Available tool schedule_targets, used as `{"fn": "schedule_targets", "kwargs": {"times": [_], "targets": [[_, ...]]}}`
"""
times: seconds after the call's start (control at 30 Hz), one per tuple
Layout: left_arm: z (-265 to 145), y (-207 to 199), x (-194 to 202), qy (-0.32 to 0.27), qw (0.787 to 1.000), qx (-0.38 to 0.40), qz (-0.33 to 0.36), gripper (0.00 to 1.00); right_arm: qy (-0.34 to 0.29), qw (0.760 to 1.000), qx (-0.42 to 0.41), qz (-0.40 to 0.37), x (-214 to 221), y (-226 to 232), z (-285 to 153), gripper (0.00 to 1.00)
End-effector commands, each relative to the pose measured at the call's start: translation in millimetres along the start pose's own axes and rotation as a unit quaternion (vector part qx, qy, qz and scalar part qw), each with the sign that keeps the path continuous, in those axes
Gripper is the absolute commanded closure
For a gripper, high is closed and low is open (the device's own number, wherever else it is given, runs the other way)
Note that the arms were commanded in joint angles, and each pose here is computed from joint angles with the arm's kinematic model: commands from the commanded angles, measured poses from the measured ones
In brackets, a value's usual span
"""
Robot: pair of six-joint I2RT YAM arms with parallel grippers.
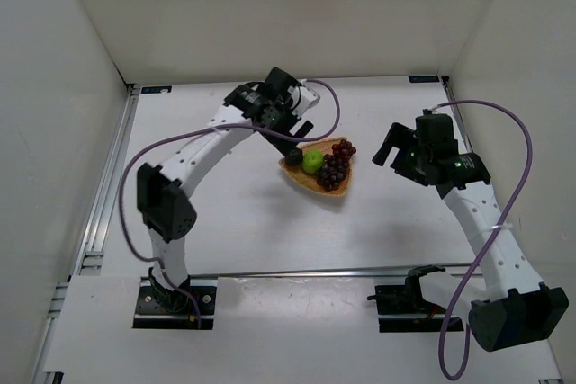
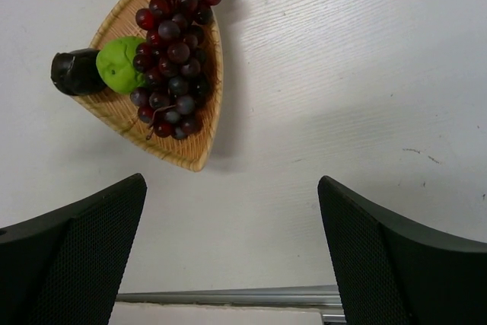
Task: Place and organize the fake fruits in the fruit bowl
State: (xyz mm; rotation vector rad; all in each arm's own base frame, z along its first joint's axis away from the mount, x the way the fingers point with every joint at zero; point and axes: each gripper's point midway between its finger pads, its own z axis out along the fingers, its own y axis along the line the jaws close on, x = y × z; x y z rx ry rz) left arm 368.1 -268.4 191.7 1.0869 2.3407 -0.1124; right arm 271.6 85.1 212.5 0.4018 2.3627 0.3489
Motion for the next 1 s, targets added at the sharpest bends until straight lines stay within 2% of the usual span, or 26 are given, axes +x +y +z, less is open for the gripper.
{"fn": "schedule_targets", "kwargs": {"times": [0.0,0.07,0.13,0.17,0.2,0.23,0.3,0.33,0.43,0.5,0.57,0.67,0.97], "targets": [[-89,25,1,-0.064,0.996,-0.060,-0.010,0.00,0.002,1.000,-0.016,-0.005,6,1,-7,0.02],[-95,42,23,-0.064,0.994,-0.085,-0.029,0.00,0.006,1.000,-0.013,-0.005,9,-1,-5,0.01],[-111,75,67,-0.055,0.987,-0.135,-0.071,0.00,0.011,1.000,-0.010,-0.005,15,-4,-4,0.01],[-133,90,74,-0.092,0.977,-0.170,-0.090,0.00,0.014,1.000,-0.008,-0.005,16,-6,-4,0.01],[-136,102,91,-0.092,0.971,-0.194,-0.106,0.00,0.020,1.000,-0.004,-0.005,21,-8,-1,0.01],[-125,119,137,-0.047,0.963,-0.231,-0.130,0.00,0.028,1.000,-0.005,-0.005,26,-9,0,0.01],[-142,135,171,-0.054,0.944,-0.281,-0.164,0.00,0.029,1.000,0.005,0.008,28,-15,0,0.01],[-136,146,207,-0.026,0.932,-0.304,-0.196,0.00,0.031,0.999,0.014,0.008,29,-18,0,0.01],[-147,161,268,-0.003,0.896,-0.351,-0.272,0.00,0.026,0.999,0.023,0.013,32,-24,-1,0.01],[-127,150,301,0.030,0.891,-0.339,-0.300,0.00,0.027,0.999,0.023,0.017,37,-26,1,0.01],[-112,138,322,0.059,0.886,-0.334,-0.315,0.00,0.018,0.999,0.018,0.022,34,-24,-1,0.01],[-105,131,327,0.062,0.884,-0.325,-0.331,0.00,0.019,0.999,0.018,0.022,35,-25,2,0.01],[-111,142,312,0.044,0.879,-0.332,-0.340,0.00,0.003,0.999,0.020,0.027,37,-30,6,0.01]]}}
